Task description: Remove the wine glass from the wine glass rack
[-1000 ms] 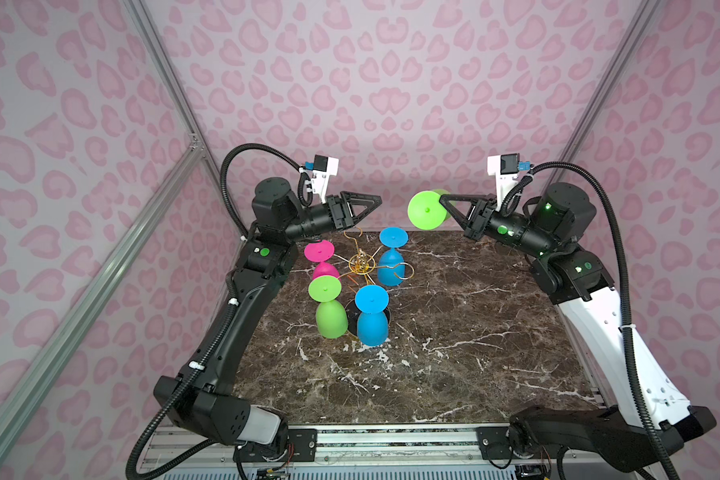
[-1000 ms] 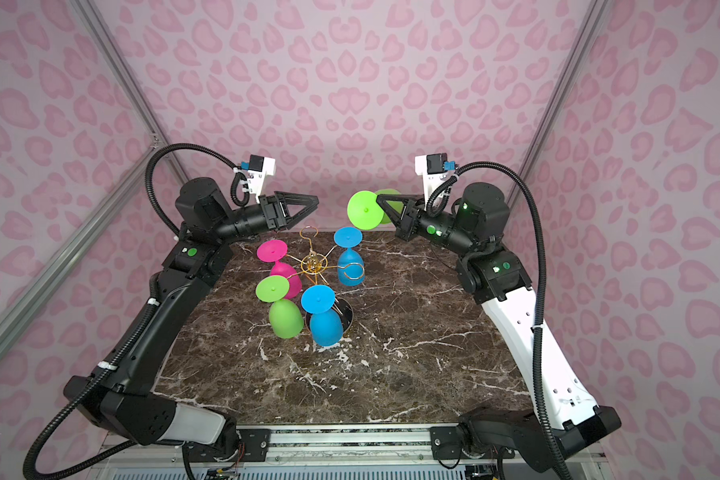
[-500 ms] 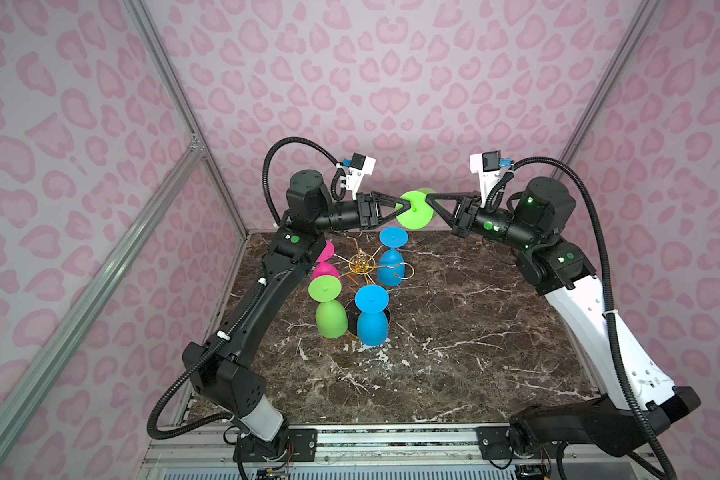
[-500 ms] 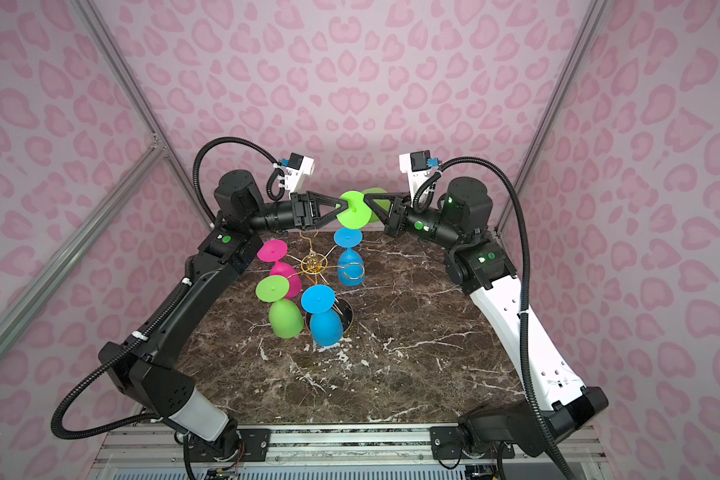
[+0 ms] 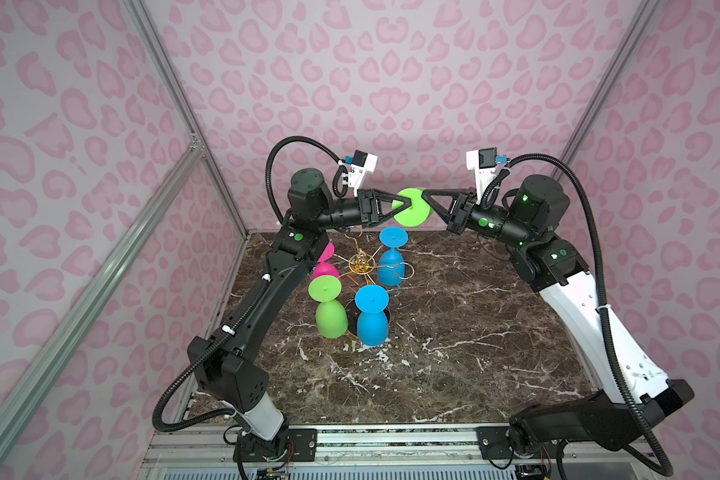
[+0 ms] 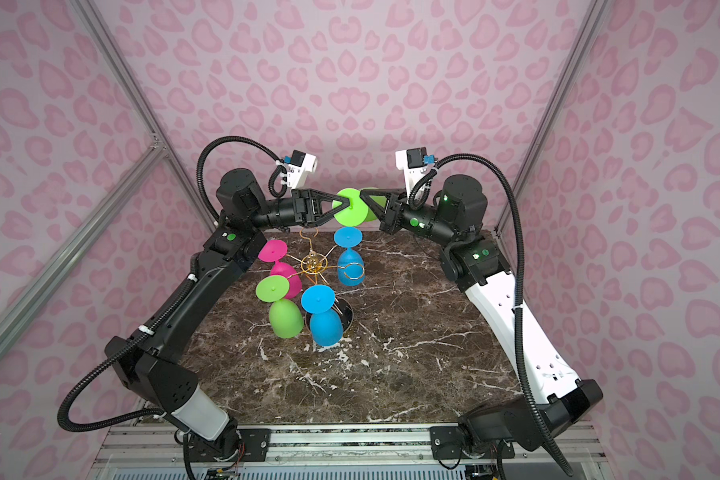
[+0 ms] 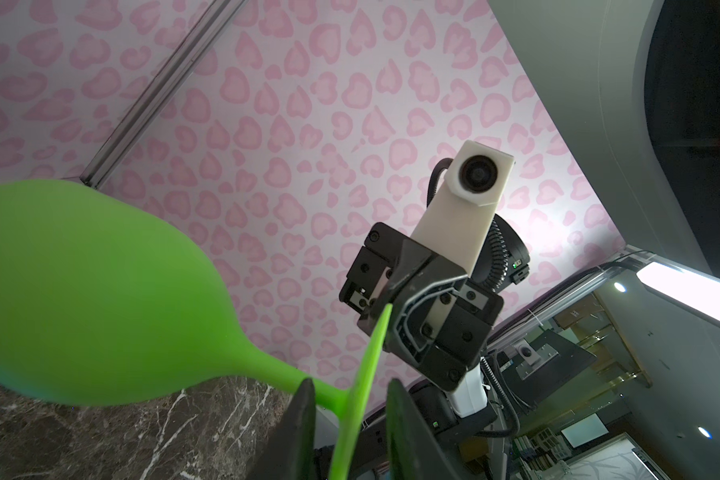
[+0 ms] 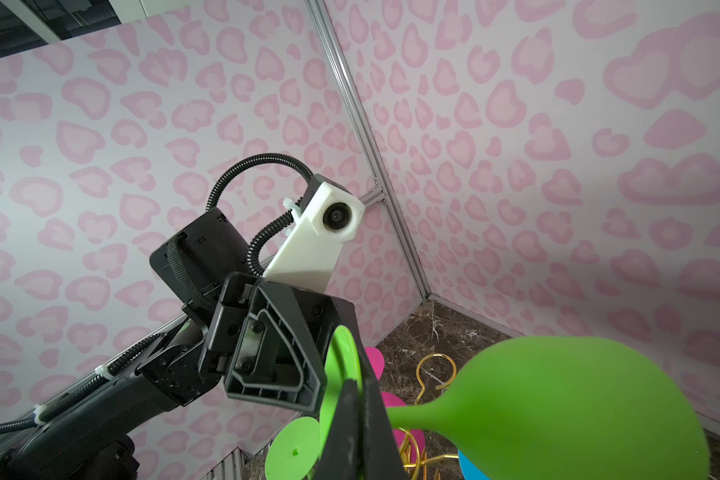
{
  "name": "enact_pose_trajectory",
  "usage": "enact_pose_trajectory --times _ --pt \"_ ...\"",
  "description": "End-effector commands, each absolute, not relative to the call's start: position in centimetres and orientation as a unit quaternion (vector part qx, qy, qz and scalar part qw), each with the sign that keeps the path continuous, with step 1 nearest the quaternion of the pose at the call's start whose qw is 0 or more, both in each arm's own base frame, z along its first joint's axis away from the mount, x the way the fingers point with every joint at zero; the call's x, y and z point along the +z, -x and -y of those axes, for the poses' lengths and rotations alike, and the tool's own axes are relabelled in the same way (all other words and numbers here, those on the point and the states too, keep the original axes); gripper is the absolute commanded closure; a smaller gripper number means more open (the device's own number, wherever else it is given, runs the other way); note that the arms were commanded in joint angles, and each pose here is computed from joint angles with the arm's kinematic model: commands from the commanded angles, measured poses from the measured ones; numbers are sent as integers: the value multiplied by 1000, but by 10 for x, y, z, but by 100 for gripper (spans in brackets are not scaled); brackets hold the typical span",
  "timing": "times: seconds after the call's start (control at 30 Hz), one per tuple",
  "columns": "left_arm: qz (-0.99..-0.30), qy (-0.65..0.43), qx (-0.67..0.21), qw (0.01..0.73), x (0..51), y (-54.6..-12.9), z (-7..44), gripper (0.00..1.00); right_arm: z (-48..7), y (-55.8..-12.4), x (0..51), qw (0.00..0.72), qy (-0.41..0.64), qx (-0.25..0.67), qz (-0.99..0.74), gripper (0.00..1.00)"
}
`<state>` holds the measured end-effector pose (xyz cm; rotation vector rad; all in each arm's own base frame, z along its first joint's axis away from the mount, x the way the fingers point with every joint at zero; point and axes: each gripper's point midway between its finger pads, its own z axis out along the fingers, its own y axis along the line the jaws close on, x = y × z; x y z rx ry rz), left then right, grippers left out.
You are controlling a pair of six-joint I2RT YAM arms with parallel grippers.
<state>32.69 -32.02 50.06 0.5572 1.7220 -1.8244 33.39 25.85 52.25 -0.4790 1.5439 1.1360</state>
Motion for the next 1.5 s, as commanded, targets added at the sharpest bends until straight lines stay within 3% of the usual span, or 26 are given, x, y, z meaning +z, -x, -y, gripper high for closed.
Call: enact_pose_trajectory --times 0.0,0.33,0.43,0.5,0.6,0.77,0.87,1.03,1.47 --pt "-617 -238 -690 295 518 -316 320 72 -258 -337 532 568 198 481 -638 100" --pt "-603 -225 -705 298 532 -319 321 96 -260 -333 533 569 207 480 -635 99" --pt "-585 -224 -721 295 545 -319 321 96 -249 -328 536 588 199 456 -637 68" --pt "-583 -224 -724 293 548 -319 321 96 -238 -322 537 603 195 439 -637 52" --pt "-582 -219 -725 297 551 -322 321 96 -217 -314 533 630 182 400 -641 37" --pt "-584 -210 -728 292 551 -326 322 96 -190 -309 495 659 188 312 -658 20" --pt "-586 -203 -730 286 550 -329 322 96 -186 -304 470 680 225 266 -645 2" --pt "-592 -196 -731 277 546 -332 324 96 -176 -313 452 721 228 205 -622 1" --pt "-596 -186 -731 274 543 -332 323 96 -214 -344 456 768 292 114 -559 1"
